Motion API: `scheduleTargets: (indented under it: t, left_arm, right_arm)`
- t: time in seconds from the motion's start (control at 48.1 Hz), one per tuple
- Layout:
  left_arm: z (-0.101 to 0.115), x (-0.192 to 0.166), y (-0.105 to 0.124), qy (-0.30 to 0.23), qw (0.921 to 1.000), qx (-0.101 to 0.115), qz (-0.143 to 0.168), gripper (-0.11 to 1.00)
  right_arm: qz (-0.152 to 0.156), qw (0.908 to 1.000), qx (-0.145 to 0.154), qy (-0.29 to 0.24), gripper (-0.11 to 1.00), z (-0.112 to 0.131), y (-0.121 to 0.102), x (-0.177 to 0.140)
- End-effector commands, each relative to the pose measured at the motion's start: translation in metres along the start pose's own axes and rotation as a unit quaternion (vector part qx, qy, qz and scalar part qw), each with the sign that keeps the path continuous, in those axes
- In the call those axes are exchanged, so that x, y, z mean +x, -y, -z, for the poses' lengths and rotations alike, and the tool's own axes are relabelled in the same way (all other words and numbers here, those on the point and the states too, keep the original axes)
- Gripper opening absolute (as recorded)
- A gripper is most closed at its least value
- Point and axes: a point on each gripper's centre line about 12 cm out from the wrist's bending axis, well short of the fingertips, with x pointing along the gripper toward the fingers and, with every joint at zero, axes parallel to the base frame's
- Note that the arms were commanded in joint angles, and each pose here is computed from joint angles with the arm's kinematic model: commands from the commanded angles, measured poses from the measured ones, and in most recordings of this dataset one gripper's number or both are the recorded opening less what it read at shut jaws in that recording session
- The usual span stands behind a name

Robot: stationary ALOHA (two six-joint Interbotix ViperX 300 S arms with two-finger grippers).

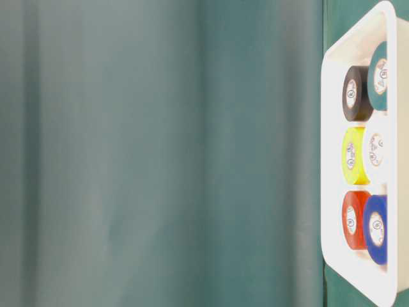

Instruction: Put the tape alternately from left to right into the white case.

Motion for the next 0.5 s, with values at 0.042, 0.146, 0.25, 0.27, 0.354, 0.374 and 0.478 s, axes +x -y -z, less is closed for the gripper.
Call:
scheduleTargets:
  t: [0.042, 0.146, 0.25, 0.27, 0.354, 0.374, 0.478]
  left_arm:
    - [-0.004, 0.001, -0.001, 0.005, 1.0000, -0.001, -0.002, 0.95]
    - [-0.004, 0.001, -0.001, 0.005, 1.0000, -0.001, -0.002, 0.95]
    - [-0.004, 0.001, -0.001, 0.005, 1.0000, -0.001, -0.002, 0.95]
    - [-0.004, 0.001, -0.001, 0.004, 1.0000, -0.001, -0.002, 0.95]
    - [-0.004, 0.001, -0.001, 0.005, 1.0000, -0.001, -0.002, 0.95]
    - [-0.004, 0.001, -0.001, 0.004, 1.0000, -0.001, -0.003, 0.95]
    - [-0.004, 0.001, -0.001, 0.004, 1.0000, -0.001, -0.002, 0.95]
  right_arm:
    - [0.001, 0.9999, 0.005, 0.015, 0.83, -0.003, 0.002, -0.006]
    - [-0.003, 0.9997, 0.006, 0.022, 0.83, -0.001, 0.001, -0.009]
    - [-0.008, 0.9996, 0.005, 0.028, 0.83, 0.002, 0.000, -0.013]
    - [-0.008, 0.9995, 0.005, 0.029, 0.83, 0.002, 0.000, -0.013]
    - [-0.010, 0.9995, 0.006, 0.031, 0.83, 0.003, -0.001, -0.015]
    - [-0.010, 0.9994, 0.006, 0.031, 0.83, 0.004, -0.001, -0.015]
    - [-0.010, 0.9994, 0.006, 0.032, 0.83, 0.006, -0.001, -0.017]
